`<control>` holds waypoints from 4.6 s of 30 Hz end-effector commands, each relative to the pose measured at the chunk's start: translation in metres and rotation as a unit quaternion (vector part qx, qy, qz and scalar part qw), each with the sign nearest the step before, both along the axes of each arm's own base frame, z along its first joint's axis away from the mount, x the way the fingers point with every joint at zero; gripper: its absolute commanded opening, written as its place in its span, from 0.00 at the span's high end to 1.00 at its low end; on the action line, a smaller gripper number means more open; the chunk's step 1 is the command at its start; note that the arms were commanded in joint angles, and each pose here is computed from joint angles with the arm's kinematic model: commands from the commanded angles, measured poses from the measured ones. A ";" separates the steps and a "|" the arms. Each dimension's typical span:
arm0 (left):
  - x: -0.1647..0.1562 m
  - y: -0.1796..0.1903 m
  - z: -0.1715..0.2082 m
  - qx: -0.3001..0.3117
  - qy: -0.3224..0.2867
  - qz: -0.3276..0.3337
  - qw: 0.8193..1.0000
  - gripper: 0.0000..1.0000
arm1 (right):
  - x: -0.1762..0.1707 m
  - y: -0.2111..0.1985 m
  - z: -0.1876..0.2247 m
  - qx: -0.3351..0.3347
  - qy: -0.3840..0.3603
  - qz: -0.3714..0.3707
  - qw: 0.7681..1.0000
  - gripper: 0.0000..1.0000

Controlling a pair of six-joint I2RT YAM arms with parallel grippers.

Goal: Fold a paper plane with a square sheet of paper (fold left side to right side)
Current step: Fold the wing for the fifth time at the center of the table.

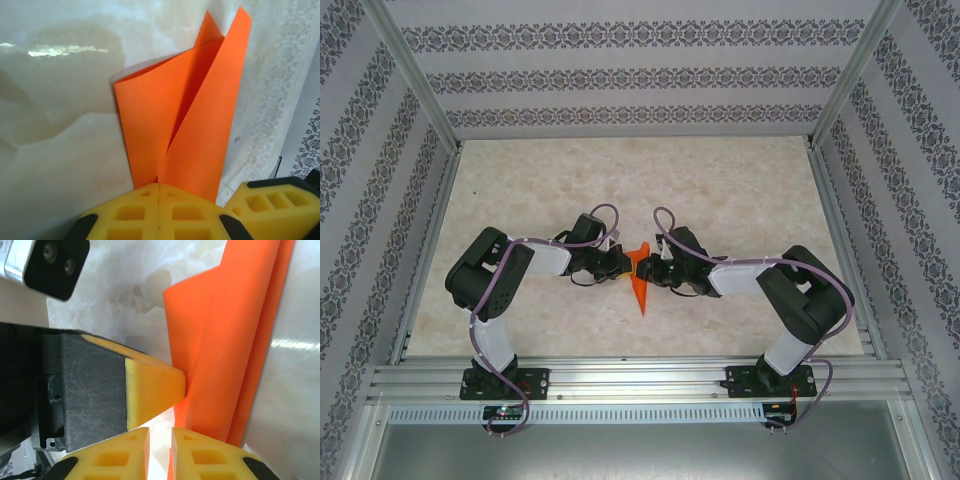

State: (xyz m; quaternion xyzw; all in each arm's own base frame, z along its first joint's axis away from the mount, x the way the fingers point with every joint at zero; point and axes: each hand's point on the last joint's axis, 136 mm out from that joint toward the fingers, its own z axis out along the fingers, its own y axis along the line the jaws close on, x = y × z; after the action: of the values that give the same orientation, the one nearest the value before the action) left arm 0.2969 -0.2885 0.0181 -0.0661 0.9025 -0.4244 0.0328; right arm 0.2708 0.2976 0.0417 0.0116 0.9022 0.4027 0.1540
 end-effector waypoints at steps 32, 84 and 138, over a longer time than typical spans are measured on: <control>-0.007 0.033 -0.029 0.089 0.006 0.023 0.996 1.00 | 0.005 -0.008 -0.019 -0.021 0.011 -0.010 1.000 0.80; 0.000 0.019 -0.013 0.050 -0.017 0.008 0.999 1.00 | 0.006 0.023 0.003 0.001 -0.014 0.027 1.000 0.75; 0.000 0.025 -0.018 0.068 -0.013 0.017 0.997 1.00 | -0.007 -0.014 -0.055 -0.073 0.077 -0.017 0.994 0.82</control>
State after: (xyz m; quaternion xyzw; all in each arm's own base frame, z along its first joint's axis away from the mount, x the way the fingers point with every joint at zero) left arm 0.2960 -0.2759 0.0178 -0.0596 0.9141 -0.3977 0.0524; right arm 0.2720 0.3003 0.0182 0.0284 0.9112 0.3923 0.1223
